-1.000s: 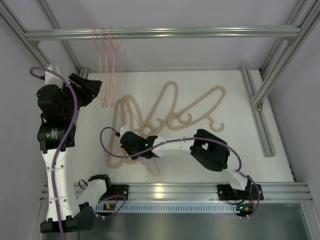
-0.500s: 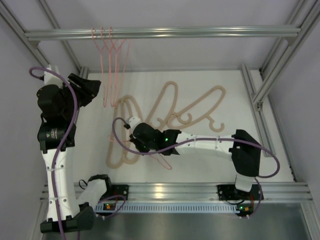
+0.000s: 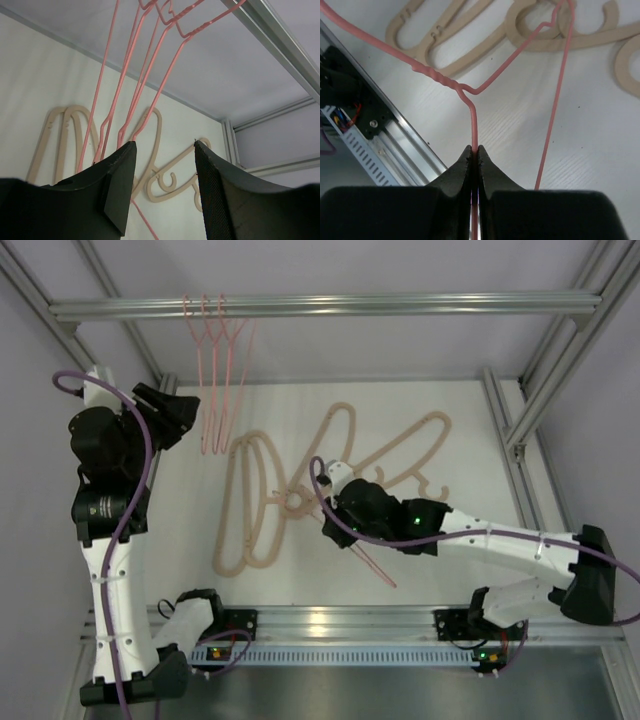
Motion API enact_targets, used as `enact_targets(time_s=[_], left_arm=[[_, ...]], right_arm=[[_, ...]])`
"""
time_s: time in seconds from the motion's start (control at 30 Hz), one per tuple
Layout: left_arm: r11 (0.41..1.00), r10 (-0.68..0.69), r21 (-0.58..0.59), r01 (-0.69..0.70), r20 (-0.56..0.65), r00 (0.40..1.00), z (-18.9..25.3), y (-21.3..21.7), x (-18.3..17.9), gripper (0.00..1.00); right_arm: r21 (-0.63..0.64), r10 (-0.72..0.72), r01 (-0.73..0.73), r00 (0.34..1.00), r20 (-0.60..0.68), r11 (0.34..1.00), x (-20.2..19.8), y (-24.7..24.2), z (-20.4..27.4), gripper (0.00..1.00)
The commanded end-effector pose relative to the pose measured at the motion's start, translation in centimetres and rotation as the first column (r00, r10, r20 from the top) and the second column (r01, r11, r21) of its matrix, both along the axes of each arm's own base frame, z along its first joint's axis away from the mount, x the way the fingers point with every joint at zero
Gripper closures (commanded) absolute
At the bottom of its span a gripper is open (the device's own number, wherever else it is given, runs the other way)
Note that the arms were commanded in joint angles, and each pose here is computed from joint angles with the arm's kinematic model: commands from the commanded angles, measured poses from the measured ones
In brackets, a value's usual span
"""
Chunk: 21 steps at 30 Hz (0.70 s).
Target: Organize the hangers
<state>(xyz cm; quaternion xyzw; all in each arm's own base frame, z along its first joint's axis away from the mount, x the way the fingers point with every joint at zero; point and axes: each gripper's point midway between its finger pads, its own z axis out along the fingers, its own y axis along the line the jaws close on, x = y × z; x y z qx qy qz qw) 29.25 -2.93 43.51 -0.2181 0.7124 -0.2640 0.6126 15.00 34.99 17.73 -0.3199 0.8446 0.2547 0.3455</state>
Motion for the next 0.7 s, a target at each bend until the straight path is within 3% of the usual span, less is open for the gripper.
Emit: enact_targets(time_s=[0.0,0.13,0.33,0.6,0.67], left_arm=[[1.0,0.008,0.014,-0.008,0.052,0.999,1.9,0.1,-0.2,0.45],[1.0,0.01,0.005,-0.01,0.053,0.999,1.9,0.1,-0.3,0.45],[1.0,0.01,-0.002,-0.009,0.066,0.998,2.6,0.1,-0.4,0.45],[1.0,-0.007,-0.007,0.007,0.079,0.997,3.6,-0.2,-0.1,0.44],[1.0,-0.004,-0.003,0.004,0.078,0.997,3.7,-0.1,0.1,0.44]], right_arm=[[0.176,-0.098,0.095,0.995,0.011,0.98,2.2,-0.5,5.9,1.0],[0.259,-0.2,0.192,0.98,0.006,0.947,5.2,-1.3,8.9,1.0],[0.47,-0.333,0.304,0.943,-0.023,0.829,9.8,-0.7,15.4,1.0],[0.65,-0.368,0.26,0.929,0.033,0.715,13.6,2.8,25.7,1.0],[0.652,-0.39,0.273,0.92,0.038,0.707,14.9,3.6,26.2,1.0]])
